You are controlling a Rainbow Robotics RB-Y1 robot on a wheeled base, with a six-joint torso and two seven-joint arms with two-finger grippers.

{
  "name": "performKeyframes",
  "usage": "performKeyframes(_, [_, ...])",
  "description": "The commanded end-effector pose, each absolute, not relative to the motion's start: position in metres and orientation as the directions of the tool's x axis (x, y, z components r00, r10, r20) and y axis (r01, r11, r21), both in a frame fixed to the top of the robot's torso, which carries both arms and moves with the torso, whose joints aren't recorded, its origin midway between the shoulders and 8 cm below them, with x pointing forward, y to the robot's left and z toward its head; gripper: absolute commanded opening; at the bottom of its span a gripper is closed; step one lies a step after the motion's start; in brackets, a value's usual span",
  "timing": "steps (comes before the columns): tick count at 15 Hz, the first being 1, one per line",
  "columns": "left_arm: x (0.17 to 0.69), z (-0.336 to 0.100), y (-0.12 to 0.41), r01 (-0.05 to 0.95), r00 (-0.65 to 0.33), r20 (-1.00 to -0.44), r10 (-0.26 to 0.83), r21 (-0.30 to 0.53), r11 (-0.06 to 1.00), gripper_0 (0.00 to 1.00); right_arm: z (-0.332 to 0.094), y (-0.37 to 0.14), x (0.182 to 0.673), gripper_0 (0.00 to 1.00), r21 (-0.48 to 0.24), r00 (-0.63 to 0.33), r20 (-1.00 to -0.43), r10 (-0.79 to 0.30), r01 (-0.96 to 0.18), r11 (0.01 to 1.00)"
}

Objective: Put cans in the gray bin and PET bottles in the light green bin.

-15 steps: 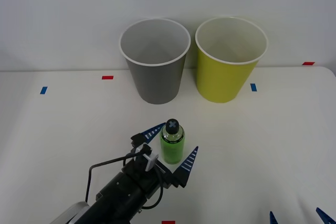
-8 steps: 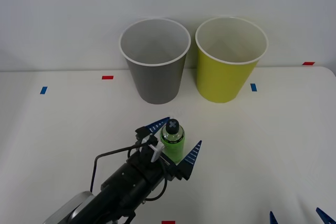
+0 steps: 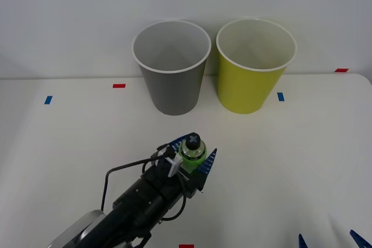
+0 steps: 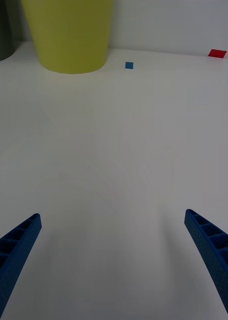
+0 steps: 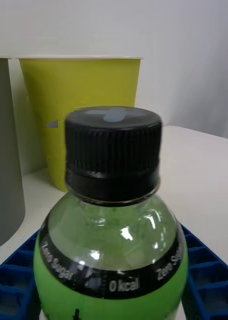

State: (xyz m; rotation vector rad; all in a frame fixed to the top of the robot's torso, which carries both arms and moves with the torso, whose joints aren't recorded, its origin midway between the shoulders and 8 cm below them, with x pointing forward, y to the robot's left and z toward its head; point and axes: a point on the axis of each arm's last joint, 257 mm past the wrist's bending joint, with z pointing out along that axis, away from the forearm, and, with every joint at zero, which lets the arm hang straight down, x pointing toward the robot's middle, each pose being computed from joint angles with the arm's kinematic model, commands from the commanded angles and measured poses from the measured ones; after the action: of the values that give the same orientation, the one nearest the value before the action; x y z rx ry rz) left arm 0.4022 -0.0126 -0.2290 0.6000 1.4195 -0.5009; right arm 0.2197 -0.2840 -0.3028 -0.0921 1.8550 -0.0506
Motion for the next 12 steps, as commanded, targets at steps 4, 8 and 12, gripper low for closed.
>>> performKeyframes(4, [0.406, -0.232, -0.007, 0.648, 0.093, -0.994, 0.052, 0.1, 0.755, 0.08, -0.303, -0.284, 0.22, 1.0, -0.082, -0.28, -0.956, -0.09, -0.037, 0.996])
performKeyframes(8, [0.416, -0.222, -0.002, 0.633, 0.089, -0.992, 0.087, 0.124, 0.764, 0.03, -0.303, -0.284, 0.22, 1.0, -0.082, -0.28, -0.956, -0.09, -0.037, 0.996])
performKeyframes(12, [0.421, -0.188, 0.009, 0.623, 0.034, -0.985, 0.172, 0.155, 0.767, 0.02, -0.303, -0.284, 0.22, 1.0, -0.082, -0.28, -0.956, -0.09, -0.037, 0.996])
